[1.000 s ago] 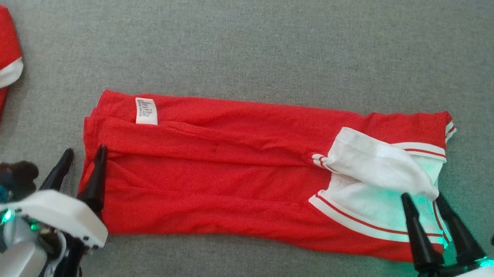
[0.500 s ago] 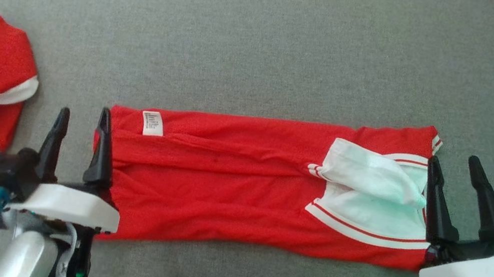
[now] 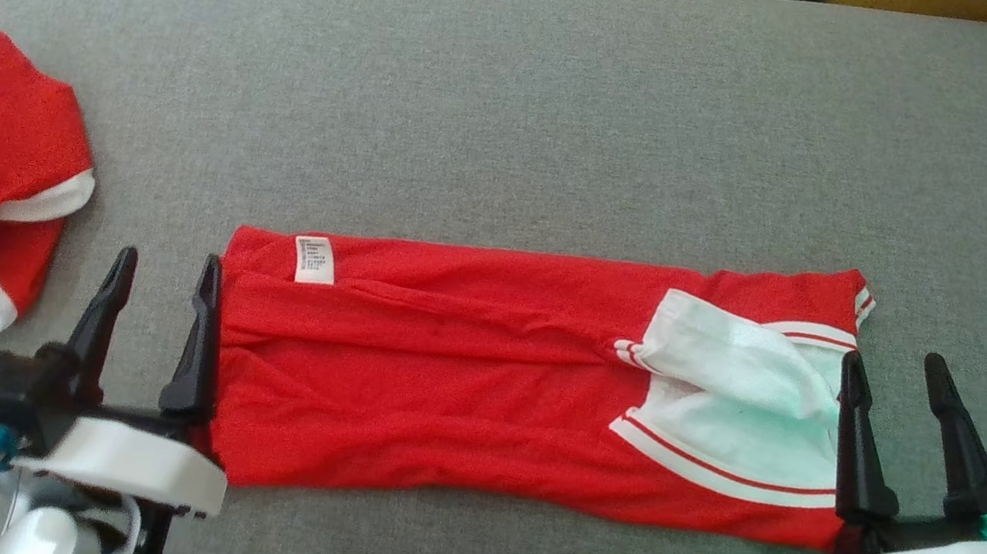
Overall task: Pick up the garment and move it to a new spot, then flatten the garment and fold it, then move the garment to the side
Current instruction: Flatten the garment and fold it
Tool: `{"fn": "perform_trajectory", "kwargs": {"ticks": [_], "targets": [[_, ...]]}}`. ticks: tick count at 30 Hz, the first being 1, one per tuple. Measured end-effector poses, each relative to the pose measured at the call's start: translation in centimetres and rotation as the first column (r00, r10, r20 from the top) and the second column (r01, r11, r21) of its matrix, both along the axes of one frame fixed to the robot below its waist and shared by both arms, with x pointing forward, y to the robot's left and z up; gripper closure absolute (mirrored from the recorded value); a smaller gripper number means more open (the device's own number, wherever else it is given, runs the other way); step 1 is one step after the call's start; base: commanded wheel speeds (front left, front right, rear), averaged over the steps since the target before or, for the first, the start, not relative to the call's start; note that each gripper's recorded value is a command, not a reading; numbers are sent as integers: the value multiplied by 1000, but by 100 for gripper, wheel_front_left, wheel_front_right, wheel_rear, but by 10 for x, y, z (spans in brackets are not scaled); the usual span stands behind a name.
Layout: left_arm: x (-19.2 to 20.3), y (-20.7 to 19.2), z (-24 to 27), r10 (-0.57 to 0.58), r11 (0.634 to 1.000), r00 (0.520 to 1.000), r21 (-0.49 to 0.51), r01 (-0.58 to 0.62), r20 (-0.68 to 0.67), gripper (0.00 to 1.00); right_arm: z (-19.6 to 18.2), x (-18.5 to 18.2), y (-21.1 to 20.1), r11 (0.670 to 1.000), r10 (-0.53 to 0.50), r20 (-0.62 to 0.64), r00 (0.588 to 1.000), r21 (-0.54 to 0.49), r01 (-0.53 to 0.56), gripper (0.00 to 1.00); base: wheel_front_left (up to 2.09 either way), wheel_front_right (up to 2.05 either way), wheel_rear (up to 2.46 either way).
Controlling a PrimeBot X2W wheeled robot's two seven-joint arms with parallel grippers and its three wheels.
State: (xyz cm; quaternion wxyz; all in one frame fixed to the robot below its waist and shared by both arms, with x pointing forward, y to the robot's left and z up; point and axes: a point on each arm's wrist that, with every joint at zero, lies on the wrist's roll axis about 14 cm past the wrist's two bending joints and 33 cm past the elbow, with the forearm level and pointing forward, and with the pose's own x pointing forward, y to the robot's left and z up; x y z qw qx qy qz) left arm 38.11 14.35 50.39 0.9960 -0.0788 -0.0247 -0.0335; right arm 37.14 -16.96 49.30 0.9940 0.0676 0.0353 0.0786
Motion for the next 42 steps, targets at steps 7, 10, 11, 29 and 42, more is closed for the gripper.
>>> {"fn": "perform_trajectory", "kwargs": {"ticks": [7,10,11,29,42], "targets": [[-6,6,-15,1,1000,999,-1,-1,-44,0,-3,1,-1,1000,-4,-10,1000,2,4,0,0,0,0],[-5,7,-17,5,1000,999,-4,-5,-48,0,-7,1,-1,1000,-6,-21,1000,3,6,0,0,0,0],[-6,5,-17,0,1000,999,-7,-1,-48,0,-8,1,0,1000,-6,-24,1000,5,6,0,0,0,0],[17,3,-26,-17,1000,998,-2,17,-57,0,-90,29,-18,999,-36,-275,961,-47,24,0,0,0,0],[28,1,-38,-22,1000,996,1,22,-83,0,-145,14,-13,999,-32,-531,847,3,40,100,0,0,0]]}}
